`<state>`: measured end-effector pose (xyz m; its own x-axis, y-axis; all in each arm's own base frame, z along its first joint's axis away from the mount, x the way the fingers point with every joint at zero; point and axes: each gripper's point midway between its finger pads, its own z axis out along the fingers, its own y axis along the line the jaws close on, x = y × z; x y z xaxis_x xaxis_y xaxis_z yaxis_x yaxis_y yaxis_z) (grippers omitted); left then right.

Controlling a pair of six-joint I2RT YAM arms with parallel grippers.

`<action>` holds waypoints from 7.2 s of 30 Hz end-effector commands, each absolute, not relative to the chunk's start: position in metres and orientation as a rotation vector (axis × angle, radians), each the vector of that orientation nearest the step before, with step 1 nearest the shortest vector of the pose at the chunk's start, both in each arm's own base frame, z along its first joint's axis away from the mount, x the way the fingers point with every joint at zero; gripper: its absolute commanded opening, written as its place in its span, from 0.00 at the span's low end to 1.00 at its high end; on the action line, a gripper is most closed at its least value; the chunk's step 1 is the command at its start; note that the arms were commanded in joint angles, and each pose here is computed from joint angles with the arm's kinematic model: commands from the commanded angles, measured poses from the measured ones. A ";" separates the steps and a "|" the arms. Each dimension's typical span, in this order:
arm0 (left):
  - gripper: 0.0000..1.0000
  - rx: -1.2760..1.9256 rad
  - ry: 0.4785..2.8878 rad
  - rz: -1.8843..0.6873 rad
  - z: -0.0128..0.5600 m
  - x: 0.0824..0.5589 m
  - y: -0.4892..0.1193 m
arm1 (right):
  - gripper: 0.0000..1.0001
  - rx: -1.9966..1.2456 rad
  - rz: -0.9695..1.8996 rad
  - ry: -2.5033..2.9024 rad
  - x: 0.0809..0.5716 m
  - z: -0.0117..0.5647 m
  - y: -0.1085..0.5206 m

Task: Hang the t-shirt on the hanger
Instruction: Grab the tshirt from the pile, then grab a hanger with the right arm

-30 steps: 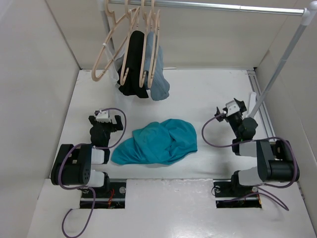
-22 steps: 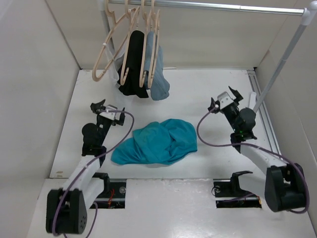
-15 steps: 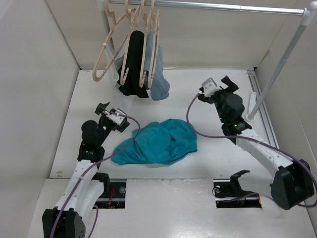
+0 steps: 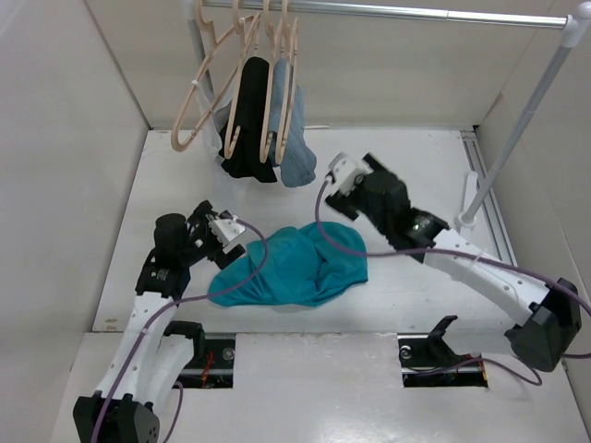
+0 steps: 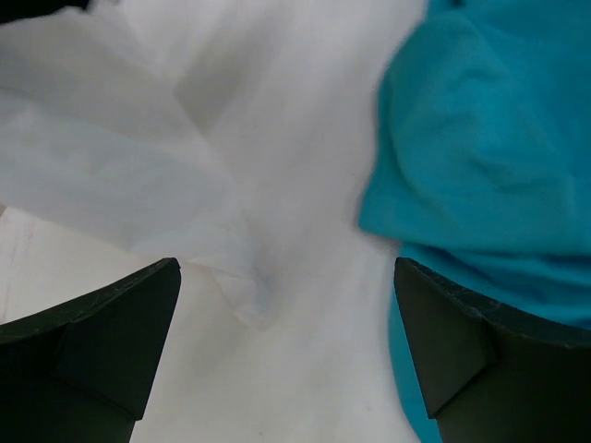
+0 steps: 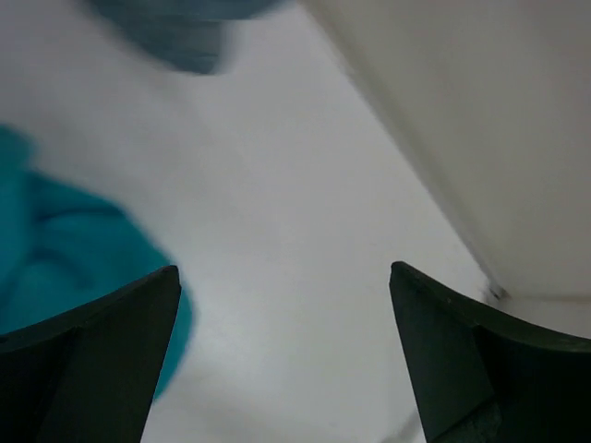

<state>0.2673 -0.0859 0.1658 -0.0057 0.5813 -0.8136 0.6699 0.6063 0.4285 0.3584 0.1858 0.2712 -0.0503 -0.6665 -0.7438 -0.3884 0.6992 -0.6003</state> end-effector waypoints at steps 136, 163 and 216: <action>0.60 1.548 2.072 0.024 0.088 0.229 -0.099 | 0.96 0.016 -0.033 2.393 0.316 0.194 0.048; 1.00 0.433 1.866 0.100 0.197 0.267 -0.071 | 1.00 -0.632 0.651 1.287 0.312 0.577 0.276; 1.00 0.538 1.818 0.153 0.194 0.266 -0.069 | 0.00 -0.280 0.643 1.454 0.418 0.514 0.274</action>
<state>0.2610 -0.0662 0.1815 -0.2618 0.4299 -0.8641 0.2873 0.8894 0.3554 0.4304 0.2995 0.4781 -0.1116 0.2138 -0.9705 -0.6184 0.7495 0.2363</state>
